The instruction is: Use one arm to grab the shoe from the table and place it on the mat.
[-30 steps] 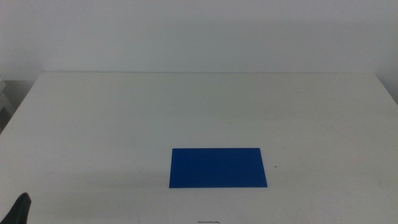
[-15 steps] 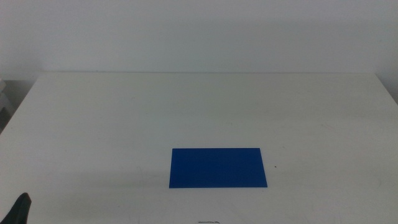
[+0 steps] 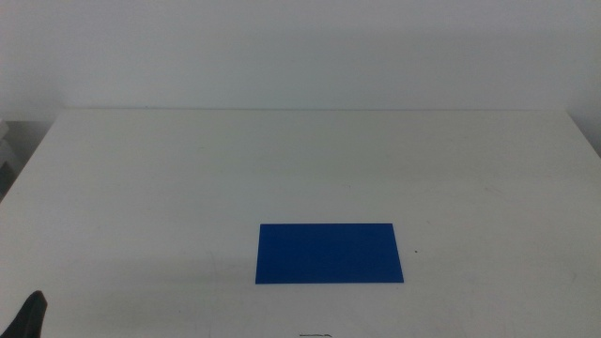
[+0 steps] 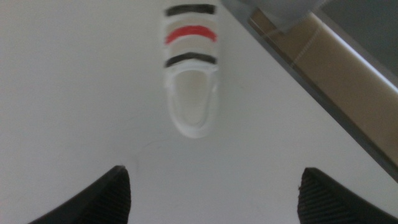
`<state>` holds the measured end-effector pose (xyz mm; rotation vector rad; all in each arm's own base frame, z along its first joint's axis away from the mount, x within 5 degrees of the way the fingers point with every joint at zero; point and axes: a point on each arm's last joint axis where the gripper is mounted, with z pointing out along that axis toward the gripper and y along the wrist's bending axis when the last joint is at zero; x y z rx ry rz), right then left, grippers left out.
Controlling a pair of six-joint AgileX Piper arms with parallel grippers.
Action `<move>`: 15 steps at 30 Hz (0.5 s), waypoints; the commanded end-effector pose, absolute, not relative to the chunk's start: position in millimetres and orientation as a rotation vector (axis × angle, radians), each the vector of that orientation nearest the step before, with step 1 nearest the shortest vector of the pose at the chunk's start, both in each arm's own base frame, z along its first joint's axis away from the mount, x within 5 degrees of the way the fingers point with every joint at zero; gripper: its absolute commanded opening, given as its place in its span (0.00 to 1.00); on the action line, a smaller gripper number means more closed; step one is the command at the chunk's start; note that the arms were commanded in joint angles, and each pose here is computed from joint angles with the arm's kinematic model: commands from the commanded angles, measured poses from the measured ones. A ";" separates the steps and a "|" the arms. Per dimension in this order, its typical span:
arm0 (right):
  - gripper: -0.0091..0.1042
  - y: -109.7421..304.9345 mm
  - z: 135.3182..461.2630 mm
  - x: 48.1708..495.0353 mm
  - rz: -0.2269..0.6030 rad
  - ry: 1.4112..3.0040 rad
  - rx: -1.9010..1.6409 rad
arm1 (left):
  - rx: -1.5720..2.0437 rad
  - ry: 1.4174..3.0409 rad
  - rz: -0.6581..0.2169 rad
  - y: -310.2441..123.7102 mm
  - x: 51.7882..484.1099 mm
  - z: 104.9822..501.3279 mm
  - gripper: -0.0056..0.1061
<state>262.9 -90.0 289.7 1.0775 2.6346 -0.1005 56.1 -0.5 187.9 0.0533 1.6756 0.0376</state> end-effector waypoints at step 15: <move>0.84 -120.2 239.8 308.2 -0.116 2.594 1.102 | 0.035 1.570 0.018 -0.7 55.0 197.6 0.89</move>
